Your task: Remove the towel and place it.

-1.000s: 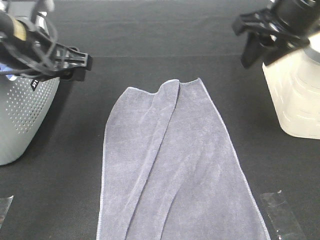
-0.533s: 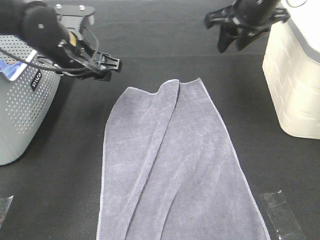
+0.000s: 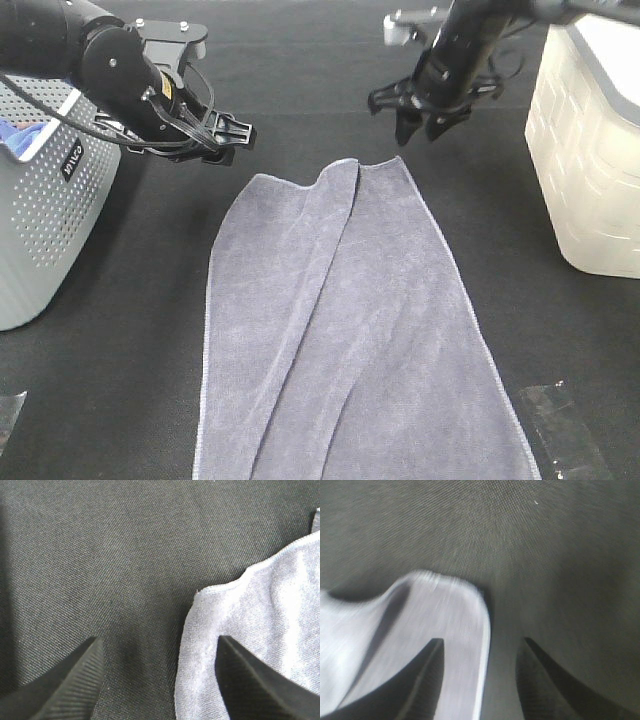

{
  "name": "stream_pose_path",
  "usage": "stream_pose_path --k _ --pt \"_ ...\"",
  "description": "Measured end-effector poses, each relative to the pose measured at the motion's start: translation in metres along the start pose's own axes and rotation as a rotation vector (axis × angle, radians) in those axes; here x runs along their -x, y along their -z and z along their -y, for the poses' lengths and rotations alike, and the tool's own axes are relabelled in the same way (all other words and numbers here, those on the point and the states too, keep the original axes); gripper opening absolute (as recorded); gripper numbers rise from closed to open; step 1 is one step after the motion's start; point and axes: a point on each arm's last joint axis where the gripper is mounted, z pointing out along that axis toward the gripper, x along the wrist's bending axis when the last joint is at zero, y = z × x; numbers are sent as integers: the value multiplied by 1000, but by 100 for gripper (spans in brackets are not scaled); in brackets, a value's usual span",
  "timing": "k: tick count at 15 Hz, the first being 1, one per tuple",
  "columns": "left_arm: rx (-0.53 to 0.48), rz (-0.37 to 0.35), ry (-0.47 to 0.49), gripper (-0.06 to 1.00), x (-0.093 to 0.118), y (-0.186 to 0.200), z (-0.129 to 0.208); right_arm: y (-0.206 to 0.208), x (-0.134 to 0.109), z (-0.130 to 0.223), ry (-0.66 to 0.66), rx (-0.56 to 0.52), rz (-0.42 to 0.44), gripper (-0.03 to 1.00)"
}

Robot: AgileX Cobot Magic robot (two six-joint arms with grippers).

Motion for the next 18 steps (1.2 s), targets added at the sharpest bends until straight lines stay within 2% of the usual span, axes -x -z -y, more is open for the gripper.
stream_pose_path --k 5,8,11,15,16,17,18 --pt "0 0 0 62 0 0 0 -47 18 2 -38 -13 4 44" --pt "0 0 1 62 0 0 0 -53 14 -3 -62 48 -35 44" --pt "0 0 1 62 0 0 0 -53 11 -3 -68 50 -70 44" --pt "0 0 1 62 0 0 0 -68 10 2 -66 27 -76 44" --pt "0 0 1 62 0 0 0 -68 11 1 -64 28 -73 39" --pt "0 0 1 62 0 0 0 -68 11 2 -58 28 -66 29" --pt "0 0 1 62 0 0 0 -68 12 1 -58 27 -65 6"
